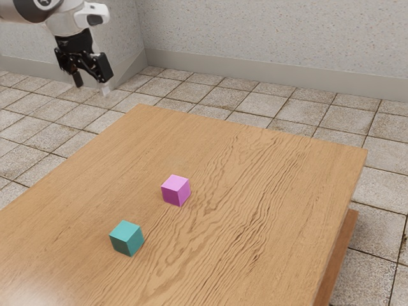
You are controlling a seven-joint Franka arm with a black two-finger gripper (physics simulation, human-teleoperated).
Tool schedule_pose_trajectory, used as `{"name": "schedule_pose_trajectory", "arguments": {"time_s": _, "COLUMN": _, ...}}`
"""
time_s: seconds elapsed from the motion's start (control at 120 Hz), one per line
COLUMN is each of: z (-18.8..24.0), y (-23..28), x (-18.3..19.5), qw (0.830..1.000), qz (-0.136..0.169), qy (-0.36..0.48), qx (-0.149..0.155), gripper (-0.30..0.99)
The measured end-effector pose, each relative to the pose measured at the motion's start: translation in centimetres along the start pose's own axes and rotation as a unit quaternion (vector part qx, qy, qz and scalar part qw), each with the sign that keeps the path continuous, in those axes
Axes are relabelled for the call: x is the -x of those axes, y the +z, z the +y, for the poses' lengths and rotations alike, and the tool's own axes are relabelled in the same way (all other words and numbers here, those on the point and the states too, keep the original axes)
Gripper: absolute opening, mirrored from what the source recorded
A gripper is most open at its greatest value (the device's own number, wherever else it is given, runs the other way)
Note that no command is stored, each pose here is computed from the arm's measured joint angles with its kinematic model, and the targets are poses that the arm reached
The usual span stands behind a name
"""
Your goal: Pick up the blue block with one arm, and put the blue block on the pink block with one arm
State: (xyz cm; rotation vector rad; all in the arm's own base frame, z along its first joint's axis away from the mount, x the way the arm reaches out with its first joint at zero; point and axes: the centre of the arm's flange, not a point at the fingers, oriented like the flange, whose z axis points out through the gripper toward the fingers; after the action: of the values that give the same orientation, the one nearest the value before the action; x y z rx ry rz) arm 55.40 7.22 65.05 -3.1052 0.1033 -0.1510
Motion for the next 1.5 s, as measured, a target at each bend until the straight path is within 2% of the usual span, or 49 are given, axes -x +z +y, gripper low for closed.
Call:
{"name": "schedule_pose_trajectory", "arguments": {"time_s": 0.133, "z": -0.5, "y": 0.3, "x": 0.4, "qw": 1.0, "qz": 0.007, "qy": 0.008, "qx": 0.0, "gripper": 0.69}}
{"name": "schedule_pose_trajectory", "arguments": {"time_s": 0.208, "z": 0.6, "y": 2.7, "x": 3.0, "qw": 1.0, "qz": -0.015, "qy": 0.023, "qx": 0.014, "gripper": 0.69}}
{"name": "schedule_pose_trajectory", "arguments": {"time_s": 0.358, "z": 4.3, "y": 16.4, "x": 9.3, "qw": 0.994, "qz": -0.086, "qy": 0.053, "qx": 0.043, "gripper": 0.69}}
{"name": "schedule_pose_trajectory", "arguments": {"time_s": 0.433, "z": 5.1, "y": 21.9, "x": 11.5, "qw": 0.993, "qz": -0.098, "qy": 0.054, "qx": 0.048, "gripper": 0.69}}
{"name": "schedule_pose_trajectory", "arguments": {"time_s": 0.492, "z": 5.5, "y": 24.1, "x": 12.1, "qw": 0.993, "qz": -0.093, "qy": 0.054, "qx": 0.049, "gripper": 0.69}}
{"name": "schedule_pose_trajectory", "arguments": {"time_s": 0.683, "z": 5.8, "y": 25.1, "x": 12.0, "qw": 0.994, "qz": -0.079, "qy": 0.055, "qx": 0.047, "gripper": 0.69}}
{"name": "schedule_pose_trajectory", "arguments": {"time_s": 0.85, "z": 6.1, "y": 29.3, "x": 11.2, "qw": 0.994, "qz": -0.084, "qy": 0.043, "qx": 0.051, "gripper": 0.69}}
{"name": "schedule_pose_trajectory", "arguments": {"time_s": 1.117, "z": 6.5, "y": 31.0, "x": 10.8, "qw": 0.993, "qz": -0.065, "qy": -0.016, "qx": 0.101, "gripper": 0.69}}
{"name": "schedule_pose_trajectory", "arguments": {"time_s": 1.208, "z": 6.8, "y": 30.6, "x": 11.2, "qw": 0.994, "qz": -0.06, "qy": -0.004, "qx": 0.095, "gripper": 0.69}}
{"name": "schedule_pose_trajectory", "arguments": {"time_s": 1.5, "z": 7.9, "y": 32.4, "x": 11.8, "qw": 0.993, "qz": -0.078, "qy": 0.022, "qx": 0.085, "gripper": 0.69}}
